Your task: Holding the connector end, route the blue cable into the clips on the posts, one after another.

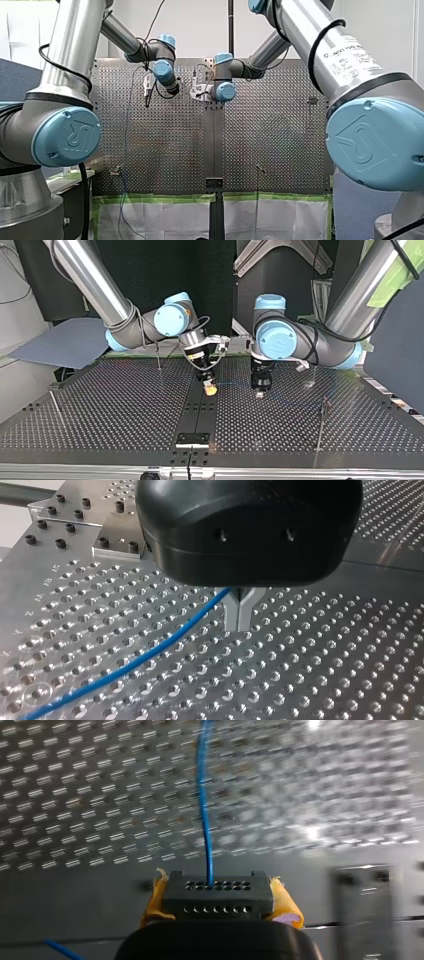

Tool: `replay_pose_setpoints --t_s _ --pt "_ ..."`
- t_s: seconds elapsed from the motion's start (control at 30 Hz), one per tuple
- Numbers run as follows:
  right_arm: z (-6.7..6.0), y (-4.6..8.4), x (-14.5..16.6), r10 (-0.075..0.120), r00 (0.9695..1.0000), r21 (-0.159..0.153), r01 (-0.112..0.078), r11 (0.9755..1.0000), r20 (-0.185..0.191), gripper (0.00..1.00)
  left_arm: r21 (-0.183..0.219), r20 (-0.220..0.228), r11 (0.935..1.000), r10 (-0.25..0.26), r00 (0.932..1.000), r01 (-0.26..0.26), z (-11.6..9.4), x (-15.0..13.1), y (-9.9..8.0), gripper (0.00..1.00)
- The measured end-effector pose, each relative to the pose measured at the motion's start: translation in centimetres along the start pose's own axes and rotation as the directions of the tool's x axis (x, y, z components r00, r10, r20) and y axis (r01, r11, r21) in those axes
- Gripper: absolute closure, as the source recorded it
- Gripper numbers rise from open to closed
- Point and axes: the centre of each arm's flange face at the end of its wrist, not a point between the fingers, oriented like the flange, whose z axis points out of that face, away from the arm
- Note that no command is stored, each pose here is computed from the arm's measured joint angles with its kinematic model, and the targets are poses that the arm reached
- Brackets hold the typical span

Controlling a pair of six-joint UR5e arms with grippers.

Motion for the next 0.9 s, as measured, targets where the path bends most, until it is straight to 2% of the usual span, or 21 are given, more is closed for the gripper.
replay_pose_setpoints --t_s 0.2,0.33,0.57,0.8,0.9 --pt "-0.6 1.9 -3.9 -0.008 0.9979 -0.040 0.011 0.9992 0.063 1.00 0.004 -0.036 0.9999 0.012 0.9993 -0.012 0.3 1.9 -1.1 1.00" --pt "-0.9 3.0 -5.1 -0.010 0.9963 -0.053 0.014 0.9985 0.085 1.00 -0.002 -0.069 0.9996 0.028 0.9972 -0.028 0.1 3.6 -1.9 1.00" --pt "-1.0 3.8 -7.5 -0.017 0.9925 -0.064 0.025 0.9977 0.121 1.00 0.004 -0.074 0.9997 0.026 0.9969 -0.026 -0.7 5.9 -3.0 1.00" --pt "-2.2 4.8 -10.1 -0.023 0.9875 -0.081 0.036 0.9961 0.156 1.00 0.035 -0.117 0.9987 0.041 0.9923 -0.037 -1.1 10.0 -4.8 1.00" --pt "-2.6 5.0 -10.7 -0.026 0.9857 -0.084 0.041 0.9956 0.166 1.00 0.046 -0.113 0.9987 0.028 0.9931 -0.023 -1.3 11.1 -5.6 1.00"
